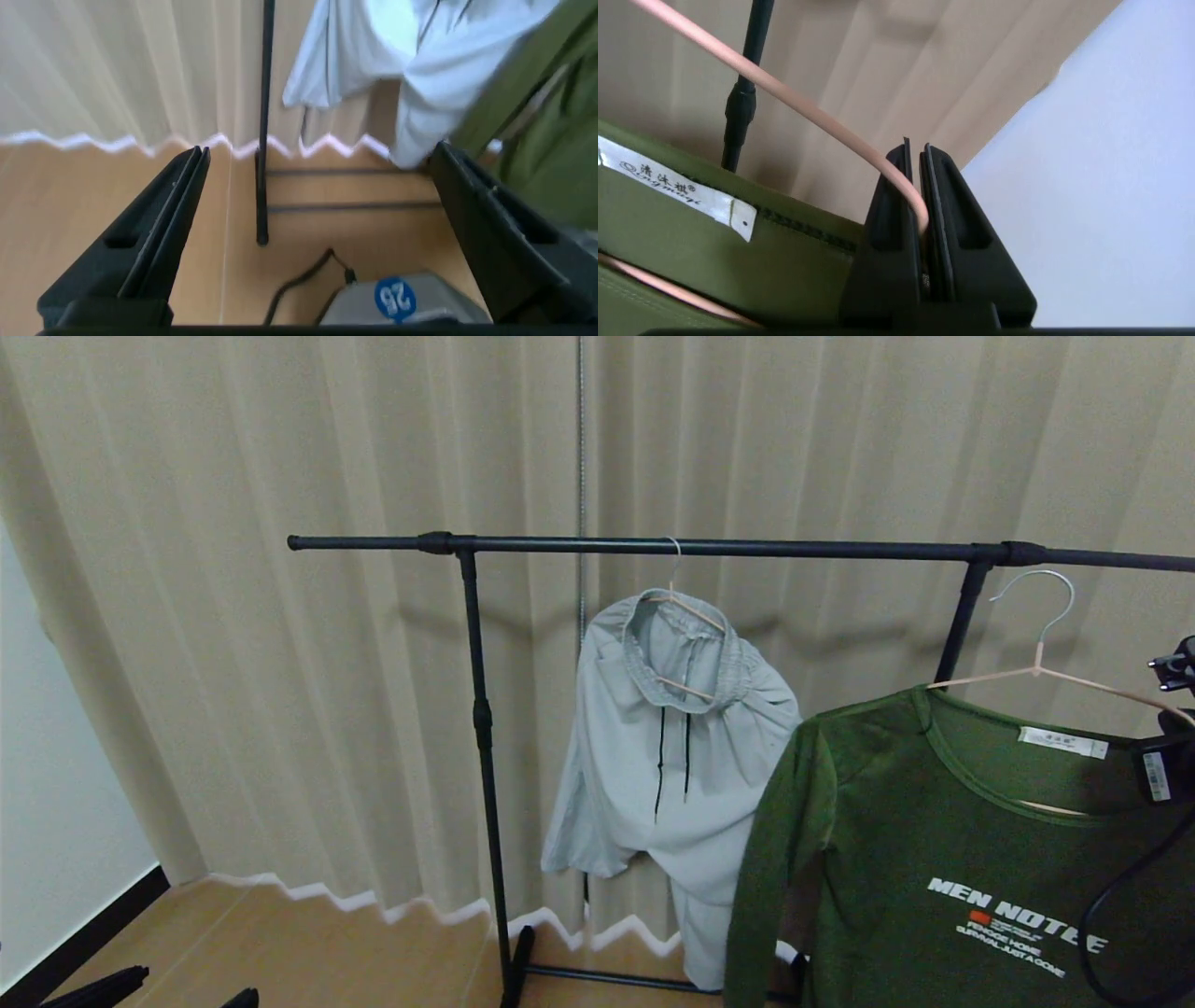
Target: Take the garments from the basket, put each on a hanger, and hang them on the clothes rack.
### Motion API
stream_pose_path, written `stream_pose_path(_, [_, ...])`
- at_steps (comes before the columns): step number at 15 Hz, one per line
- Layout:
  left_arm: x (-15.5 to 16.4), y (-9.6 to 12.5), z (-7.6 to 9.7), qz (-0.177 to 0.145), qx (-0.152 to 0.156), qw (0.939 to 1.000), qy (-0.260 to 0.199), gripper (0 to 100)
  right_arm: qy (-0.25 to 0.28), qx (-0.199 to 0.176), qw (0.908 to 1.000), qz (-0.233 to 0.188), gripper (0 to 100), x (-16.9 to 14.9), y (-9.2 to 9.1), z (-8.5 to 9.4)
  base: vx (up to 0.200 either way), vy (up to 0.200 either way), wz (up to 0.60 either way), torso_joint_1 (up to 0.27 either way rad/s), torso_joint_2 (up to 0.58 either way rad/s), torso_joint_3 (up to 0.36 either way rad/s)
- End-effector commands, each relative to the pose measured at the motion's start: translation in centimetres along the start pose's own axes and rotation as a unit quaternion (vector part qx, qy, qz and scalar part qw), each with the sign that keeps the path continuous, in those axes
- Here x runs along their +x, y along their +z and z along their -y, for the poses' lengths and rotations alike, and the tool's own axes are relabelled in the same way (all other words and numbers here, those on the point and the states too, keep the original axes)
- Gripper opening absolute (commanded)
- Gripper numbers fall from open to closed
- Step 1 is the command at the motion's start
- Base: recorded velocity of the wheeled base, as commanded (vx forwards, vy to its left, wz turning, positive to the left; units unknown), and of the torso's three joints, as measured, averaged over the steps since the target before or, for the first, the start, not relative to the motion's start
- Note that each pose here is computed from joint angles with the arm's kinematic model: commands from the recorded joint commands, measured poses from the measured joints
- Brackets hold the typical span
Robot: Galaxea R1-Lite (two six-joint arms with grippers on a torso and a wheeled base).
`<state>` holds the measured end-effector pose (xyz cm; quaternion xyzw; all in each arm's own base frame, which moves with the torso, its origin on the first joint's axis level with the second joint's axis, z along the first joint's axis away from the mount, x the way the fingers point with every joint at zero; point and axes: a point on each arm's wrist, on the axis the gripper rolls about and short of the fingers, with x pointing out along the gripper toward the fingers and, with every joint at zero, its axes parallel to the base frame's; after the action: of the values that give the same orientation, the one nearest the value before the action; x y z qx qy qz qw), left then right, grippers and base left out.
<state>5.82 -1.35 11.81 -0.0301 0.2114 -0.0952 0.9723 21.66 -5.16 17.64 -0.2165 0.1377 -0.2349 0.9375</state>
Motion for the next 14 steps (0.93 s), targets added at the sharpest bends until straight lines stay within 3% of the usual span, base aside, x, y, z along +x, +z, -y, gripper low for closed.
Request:
stream_pose_path(1, [1.3,-0.3,-0.2,-0.050,-0.005,0.9986,0.017,100,0.000,0.000,1.0000,0.000,0,0.0,0.0,0.0,0.000,0.000,0.00,0.000,0.00,0.000])
stream_pose_path(3, [2.6,-0.8,-0.5,-0.101,-0.022,0.9939,0.037,100,0.000,0.000,1.0000,0.000,0,0.0,0.0,0.0,0.000,0.000,0.00,0.000,0.00,0.000])
stream_pose_path(4, [2.7,-0.7,-0.5,-0.103,-0.030,0.9934,0.041,100,0.000,0.000,1.0000,0.001,0,0.0,0.0,0.0,0.000,0.000,0.00,0.000,0.00,0.000])
stream_pose_path(5, [2.9,-0.3,-0.6,-0.088,-0.041,0.9944,0.043,100,0.001,0.000,1.0000,0.000,0,0.0,0.0,0.0,0.000,0.000,0.00,0.000,0.00,0.000])
stream_pose_path(10, [2.1,-0.6,-0.4,-0.049,-0.032,0.9978,0.029,100,0.001,-0.001,1.0000,-0.002,0,0.1,-0.1,-0.1,0.000,0.000,0.00,0.000,0.00,0.000])
stream_pose_path(14, [2.1,-0.4,-0.5,-0.046,-0.036,0.9978,0.031,100,0.001,-0.001,1.0000,-0.002,0,0.1,-0.1,-0.1,0.000,0.000,0.00,0.000,0.00,0.000])
